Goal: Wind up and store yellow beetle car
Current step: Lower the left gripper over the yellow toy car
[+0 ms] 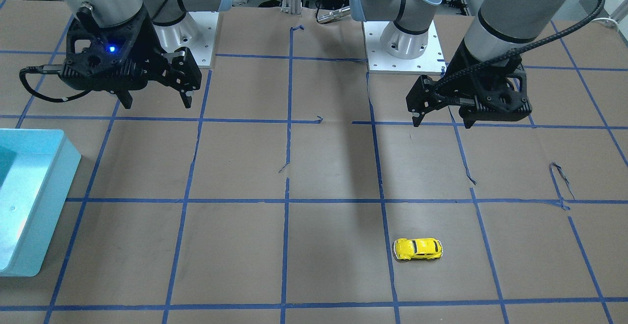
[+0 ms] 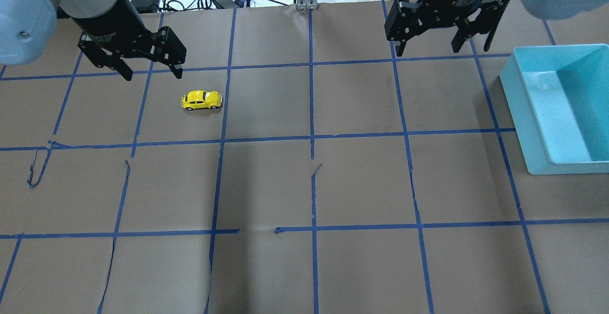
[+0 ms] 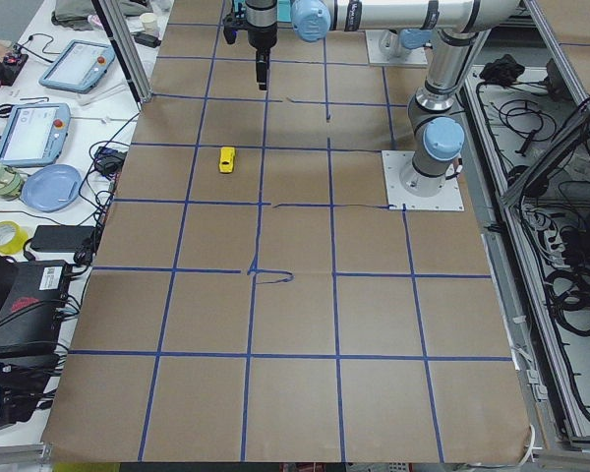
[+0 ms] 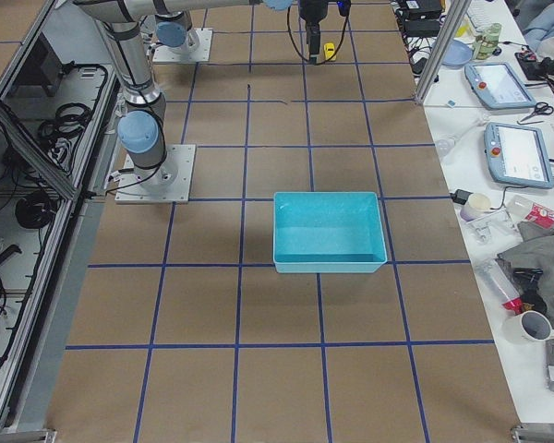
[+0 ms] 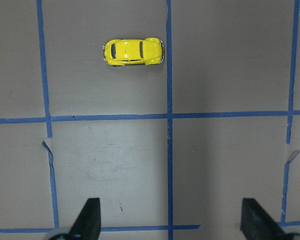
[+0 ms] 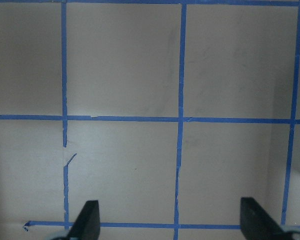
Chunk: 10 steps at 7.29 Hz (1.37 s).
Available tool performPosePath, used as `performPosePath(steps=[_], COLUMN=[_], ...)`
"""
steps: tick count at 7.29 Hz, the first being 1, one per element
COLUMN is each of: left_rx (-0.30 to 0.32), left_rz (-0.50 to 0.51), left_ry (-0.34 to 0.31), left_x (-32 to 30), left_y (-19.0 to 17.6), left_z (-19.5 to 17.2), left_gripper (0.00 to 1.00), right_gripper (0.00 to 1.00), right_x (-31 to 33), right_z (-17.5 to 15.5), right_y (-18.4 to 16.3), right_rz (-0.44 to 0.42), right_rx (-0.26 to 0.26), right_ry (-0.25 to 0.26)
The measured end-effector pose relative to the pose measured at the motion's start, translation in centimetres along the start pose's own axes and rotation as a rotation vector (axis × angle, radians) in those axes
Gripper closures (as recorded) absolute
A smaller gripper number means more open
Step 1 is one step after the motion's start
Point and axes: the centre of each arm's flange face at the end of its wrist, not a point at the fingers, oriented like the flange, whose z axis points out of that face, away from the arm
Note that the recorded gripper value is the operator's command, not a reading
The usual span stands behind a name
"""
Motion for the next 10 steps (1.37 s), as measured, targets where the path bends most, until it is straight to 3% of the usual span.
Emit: performPosePath(steps=[2, 4, 6, 8, 10], left_rx=[0.050, 0.098, 0.088, 0.077, 0.099], left_rz=[-0.018, -0.161, -0.436, -0.818, -1.080], left_ry=[-0.007, -0.018, -0.013, -0.015, -0.017], left_x=[-0.3, -0.9, -1.3, -1.8, -2.2], left_y=[-0.8, -1.5, -2.4, -4.0, -6.3], left_z=[-0.2, -0.5, 1.1, 5.3, 10.3], left_gripper=[0.00, 0.00, 0.00, 0.00, 0.00], right_gripper=[0.00, 0.00, 0.00, 0.00, 0.00], right_x=[0.0, 0.1, 0.1, 0.1, 0.1], right_z=[0.0, 0.0, 0.0, 0.0, 0.0], right_y=[0.0, 0.0, 0.0, 0.0, 0.0], right_rz=[0.000, 0.001, 0.001, 0.001, 0.002], right_rx=[0.000, 0.000, 0.000, 0.000, 0.000], right_ry=[0.000, 0.000, 0.001, 0.000, 0.000])
